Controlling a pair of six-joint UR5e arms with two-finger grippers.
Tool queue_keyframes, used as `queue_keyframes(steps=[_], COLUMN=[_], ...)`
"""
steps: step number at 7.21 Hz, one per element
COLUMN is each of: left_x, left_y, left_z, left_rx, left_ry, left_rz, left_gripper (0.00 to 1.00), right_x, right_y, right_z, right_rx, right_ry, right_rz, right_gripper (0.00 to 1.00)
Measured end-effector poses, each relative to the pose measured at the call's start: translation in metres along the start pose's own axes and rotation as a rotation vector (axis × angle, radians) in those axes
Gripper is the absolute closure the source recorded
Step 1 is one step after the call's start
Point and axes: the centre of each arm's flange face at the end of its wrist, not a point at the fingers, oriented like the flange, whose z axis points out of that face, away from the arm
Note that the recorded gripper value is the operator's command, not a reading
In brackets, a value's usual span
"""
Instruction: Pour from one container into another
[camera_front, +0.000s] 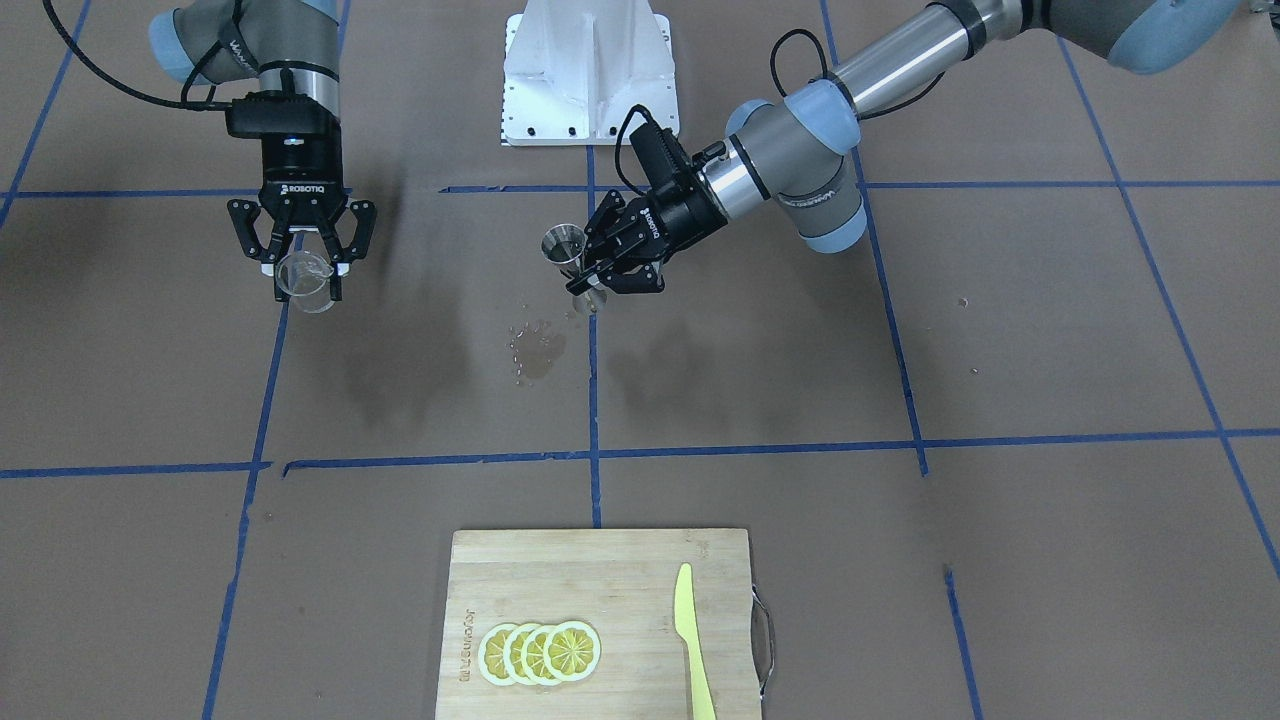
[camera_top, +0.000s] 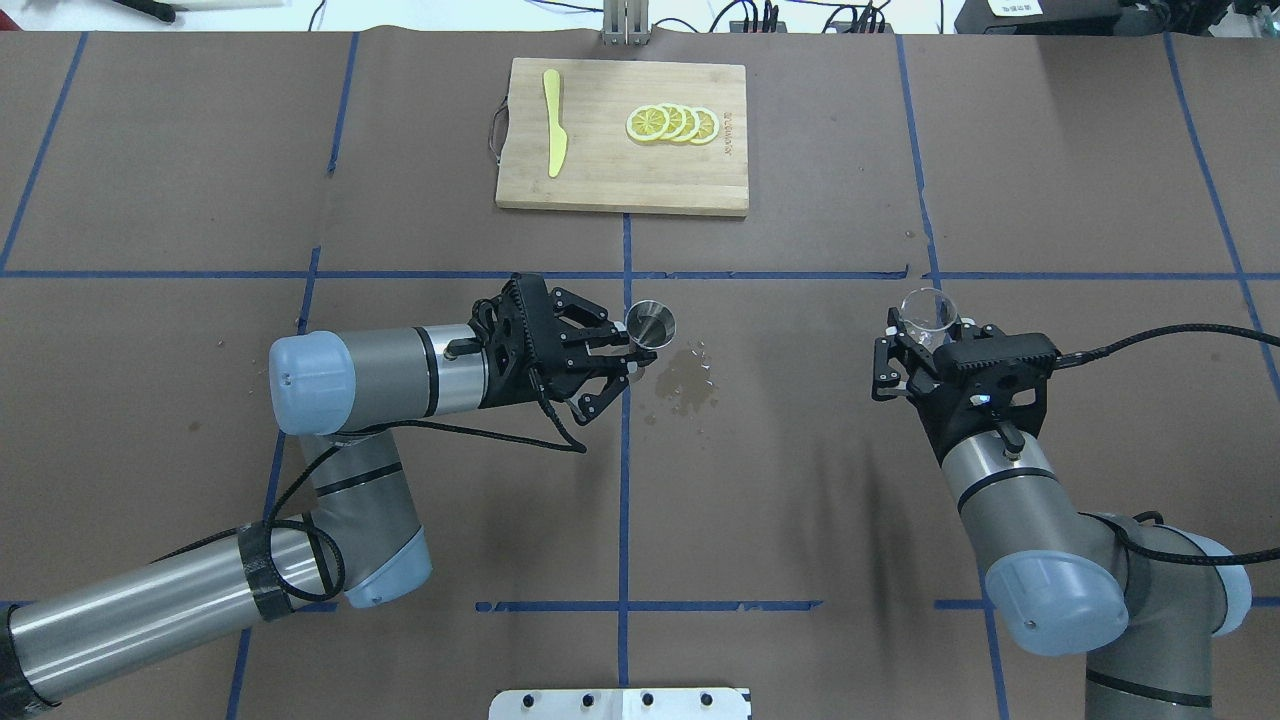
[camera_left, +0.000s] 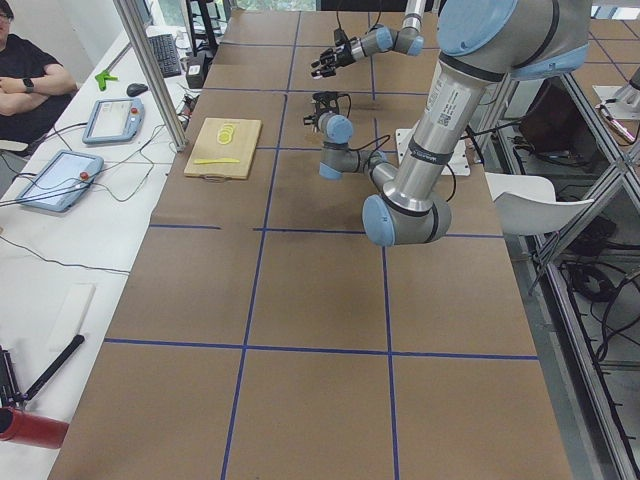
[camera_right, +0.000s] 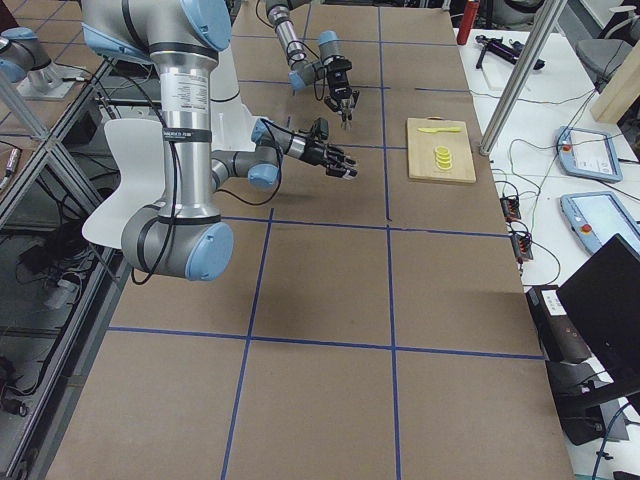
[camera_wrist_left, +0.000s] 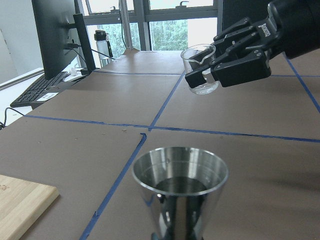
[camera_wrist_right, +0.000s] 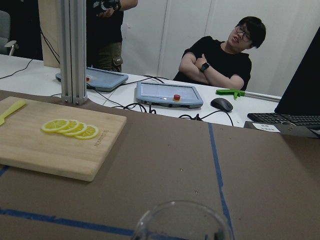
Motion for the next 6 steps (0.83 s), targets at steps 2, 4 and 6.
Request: queue_keyframes(steps=[2, 4, 6], left_x=[0.0, 0.0, 0.0], left_y=[0.001, 0.001, 0.001], left_z=[0.0, -0.001, -0.001], left_rx=[-0.001, -0.001, -0.002], left_ry=[0.0, -0.001, -0.001], left_rz=[0.0, 0.0, 0.0], left_gripper=[1.0, 1.0, 1.0], right_x=[0.034, 0.055, 0.063], right_y=[0.043, 0.067, 0.084], right_z=[0.02, 0.031, 0.035], right_rx=[0.012, 0.042, 0.056], right_ry=[0.008, 0.026, 0.042], right_rz=[0.084, 0.132, 0.142], right_gripper=[1.0, 1.0, 1.0])
